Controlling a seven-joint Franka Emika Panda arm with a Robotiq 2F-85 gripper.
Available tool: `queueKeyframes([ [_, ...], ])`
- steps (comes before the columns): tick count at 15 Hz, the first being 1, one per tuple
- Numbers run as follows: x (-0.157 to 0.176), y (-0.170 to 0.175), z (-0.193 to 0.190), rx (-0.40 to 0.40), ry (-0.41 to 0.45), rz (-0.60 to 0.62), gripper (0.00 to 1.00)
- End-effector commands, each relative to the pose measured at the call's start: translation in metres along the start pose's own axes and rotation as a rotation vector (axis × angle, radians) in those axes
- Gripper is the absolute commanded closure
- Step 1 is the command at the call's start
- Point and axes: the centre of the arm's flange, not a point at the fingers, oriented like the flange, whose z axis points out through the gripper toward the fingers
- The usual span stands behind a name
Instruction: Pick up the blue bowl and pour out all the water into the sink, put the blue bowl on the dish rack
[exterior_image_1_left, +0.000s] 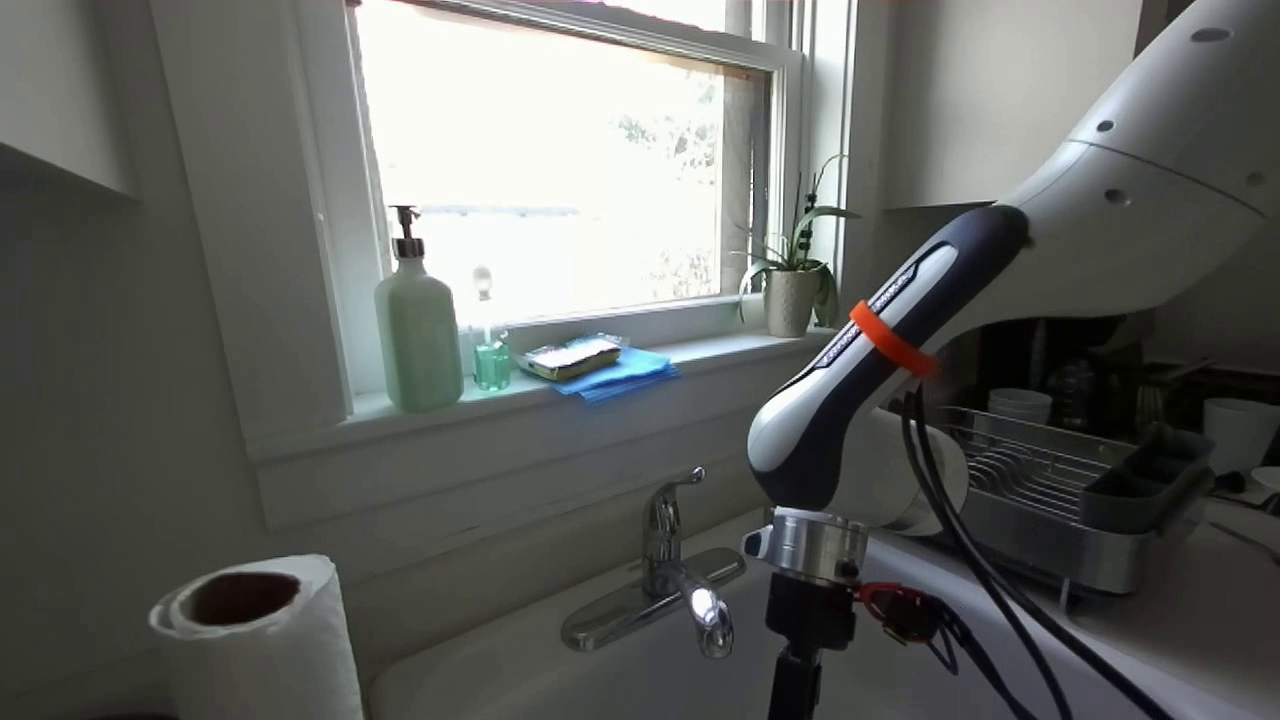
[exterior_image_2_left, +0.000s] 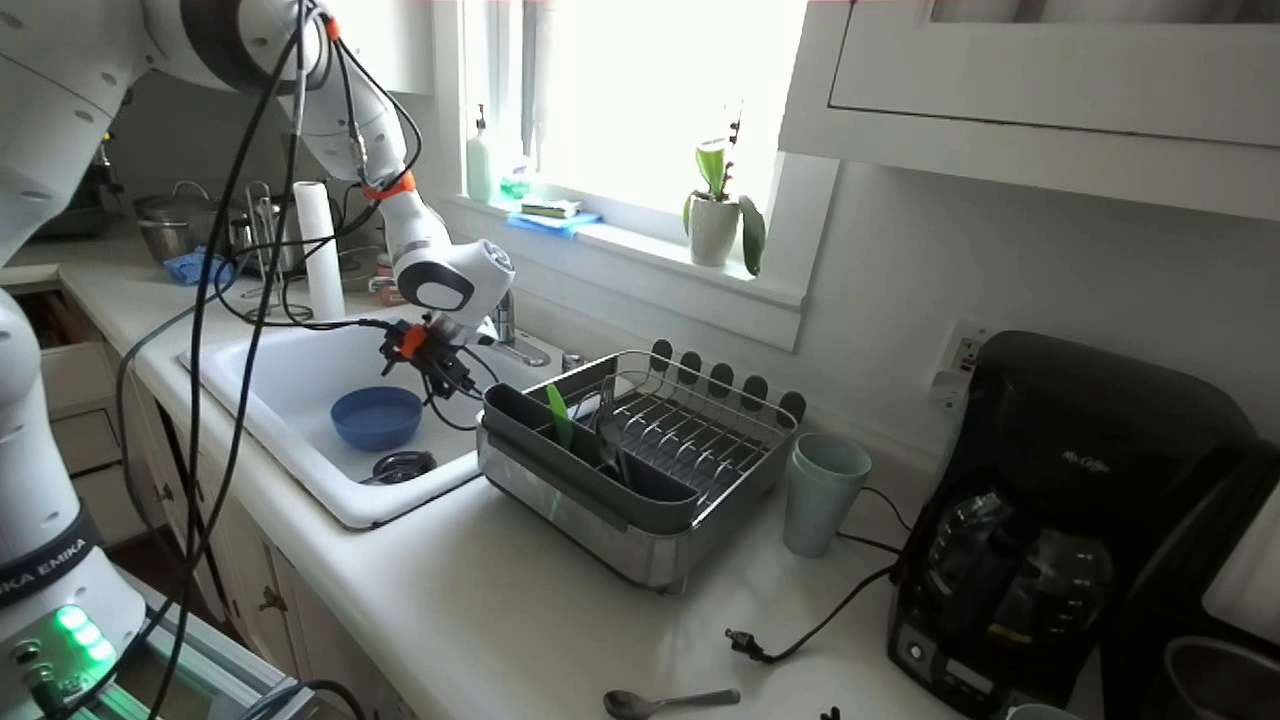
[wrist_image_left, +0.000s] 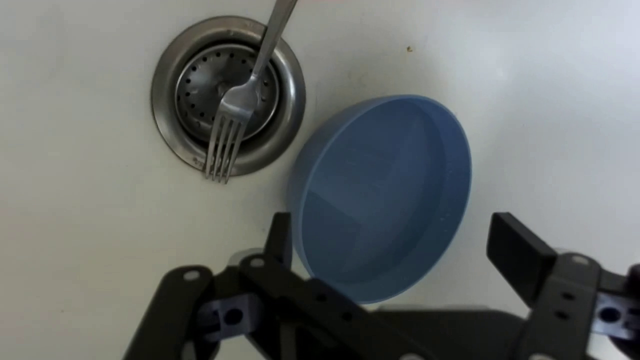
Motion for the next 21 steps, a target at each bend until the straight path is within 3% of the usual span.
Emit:
queueKeyframes([
  [1,0.029,0.011,0.023,0.004,-0.005,-0.033,0.0],
  [5,0.041,0.02,0.042,-0.006,-0.033,-0.051,0.0],
  [9,0.046,0.029,0.06,-0.01,-0.066,-0.067,0.16],
  [11,0.047,0.03,0.069,-0.015,-0.082,-0.077,0.38],
  [18,0.052,0.038,0.08,-0.043,-0.112,-0.087,0.86],
  [21,0.053,0.043,0.077,-0.062,-0.116,-0.076,1.0],
])
